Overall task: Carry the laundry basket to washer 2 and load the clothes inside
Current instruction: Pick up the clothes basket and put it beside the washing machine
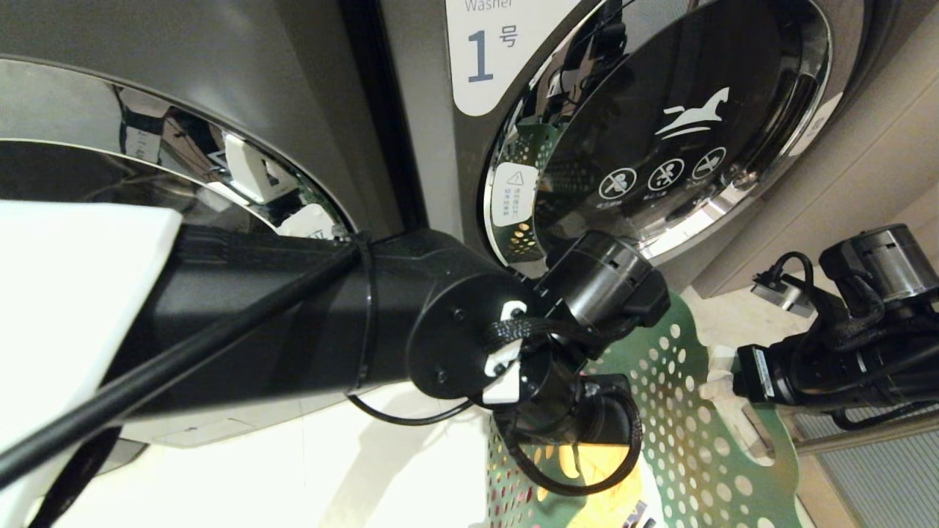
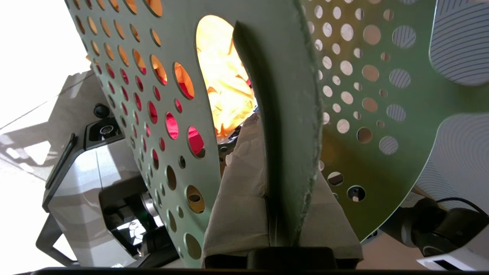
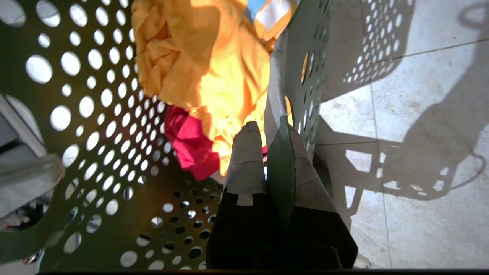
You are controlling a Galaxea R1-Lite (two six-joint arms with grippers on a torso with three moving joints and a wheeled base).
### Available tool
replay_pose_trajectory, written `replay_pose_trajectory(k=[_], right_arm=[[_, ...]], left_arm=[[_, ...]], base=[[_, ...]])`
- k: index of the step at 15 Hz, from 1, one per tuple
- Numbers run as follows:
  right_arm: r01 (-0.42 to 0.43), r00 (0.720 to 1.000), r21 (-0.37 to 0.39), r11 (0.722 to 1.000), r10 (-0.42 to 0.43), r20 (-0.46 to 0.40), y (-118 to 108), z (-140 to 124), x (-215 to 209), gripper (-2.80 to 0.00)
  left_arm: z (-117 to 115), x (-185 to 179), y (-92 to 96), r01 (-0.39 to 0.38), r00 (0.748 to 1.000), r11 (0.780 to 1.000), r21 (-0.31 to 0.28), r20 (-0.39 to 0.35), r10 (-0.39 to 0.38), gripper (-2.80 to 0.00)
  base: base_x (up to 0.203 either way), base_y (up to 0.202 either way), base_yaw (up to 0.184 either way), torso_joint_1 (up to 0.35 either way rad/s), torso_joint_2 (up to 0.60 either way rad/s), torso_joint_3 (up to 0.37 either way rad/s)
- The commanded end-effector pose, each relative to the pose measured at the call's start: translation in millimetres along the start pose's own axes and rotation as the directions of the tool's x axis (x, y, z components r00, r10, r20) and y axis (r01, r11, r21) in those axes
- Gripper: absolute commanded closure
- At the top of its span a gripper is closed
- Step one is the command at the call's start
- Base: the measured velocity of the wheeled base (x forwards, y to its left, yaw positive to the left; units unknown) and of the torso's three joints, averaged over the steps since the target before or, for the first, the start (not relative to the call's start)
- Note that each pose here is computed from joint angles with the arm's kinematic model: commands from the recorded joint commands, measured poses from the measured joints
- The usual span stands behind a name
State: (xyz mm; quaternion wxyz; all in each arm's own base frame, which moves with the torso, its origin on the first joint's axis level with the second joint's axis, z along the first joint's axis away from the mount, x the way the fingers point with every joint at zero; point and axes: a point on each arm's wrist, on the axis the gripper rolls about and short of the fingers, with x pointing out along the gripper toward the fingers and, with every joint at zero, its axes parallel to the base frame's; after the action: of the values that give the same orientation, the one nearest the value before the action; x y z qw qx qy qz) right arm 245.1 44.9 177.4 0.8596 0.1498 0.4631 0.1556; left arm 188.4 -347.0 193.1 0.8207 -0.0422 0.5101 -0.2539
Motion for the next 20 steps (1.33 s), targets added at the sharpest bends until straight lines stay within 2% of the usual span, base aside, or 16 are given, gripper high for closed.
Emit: replay_pose_trajectory(k=[1, 5, 10, 13, 17, 20], right_arm=[[0.004, 1.000, 0.010, 1.000, -0.004, 0.004, -2.7, 5.2, 1.9, 0.00], [0.009, 0.999, 0.018, 1.000, -0.009, 0.039, -5.4, 18.7, 0.6, 0.00], [0.009, 0.998, 0.023, 1.000, -0.010, 0.059, -6.9, 31.7, 3.8, 0.00], [0.006, 0.997, 0.020, 1.000, -0.007, 0.071, -5.9, 38.7, 5.2, 0.00], [0.005, 0.995, 0.010, 1.000, -0.006, 0.102, -4.6, 54.2, 6.2, 0.00], [0.013, 0.993, 0.019, 1.000, -0.015, 0.120, -7.0, 65.2, 1.1, 0.00]], left_arm=[[1.4, 0.2, 2.1, -0.011, 1.000, 1.000, 0.003, -0.005, 0.011, 0.00], [13.1, -4.8, 1.8, 0.003, 1.000, 1.000, -0.006, 0.027, -0.003, 0.00], [16.2, -6.9, 2.9, -0.007, 1.000, 1.000, -0.010, 0.024, 0.007, 0.00], [17.5, -7.1, 2.7, -0.003, 0.999, 1.000, 0.009, 0.033, 0.003, 0.00], [28.2, -18.1, -5.4, 0.039, 0.996, 0.999, 0.021, 0.084, -0.041, 0.00], [29.5, -22.7, -6.1, 0.045, 0.994, 0.997, 0.059, 0.096, -0.051, 0.00]], base=[[0.000, 0.000, 0.000, 0.002, 0.01, -0.193], [0.000, 0.000, 0.000, 0.003, 0.00, -0.198], [0.000, 0.000, 0.000, 0.002, 0.00, -0.198], [0.000, 0.000, 0.000, 0.003, 0.01, -0.120], [0.000, 0.000, 0.000, 0.001, 0.00, -0.007], [0.000, 0.000, 0.000, 0.000, 0.00, 0.000]])
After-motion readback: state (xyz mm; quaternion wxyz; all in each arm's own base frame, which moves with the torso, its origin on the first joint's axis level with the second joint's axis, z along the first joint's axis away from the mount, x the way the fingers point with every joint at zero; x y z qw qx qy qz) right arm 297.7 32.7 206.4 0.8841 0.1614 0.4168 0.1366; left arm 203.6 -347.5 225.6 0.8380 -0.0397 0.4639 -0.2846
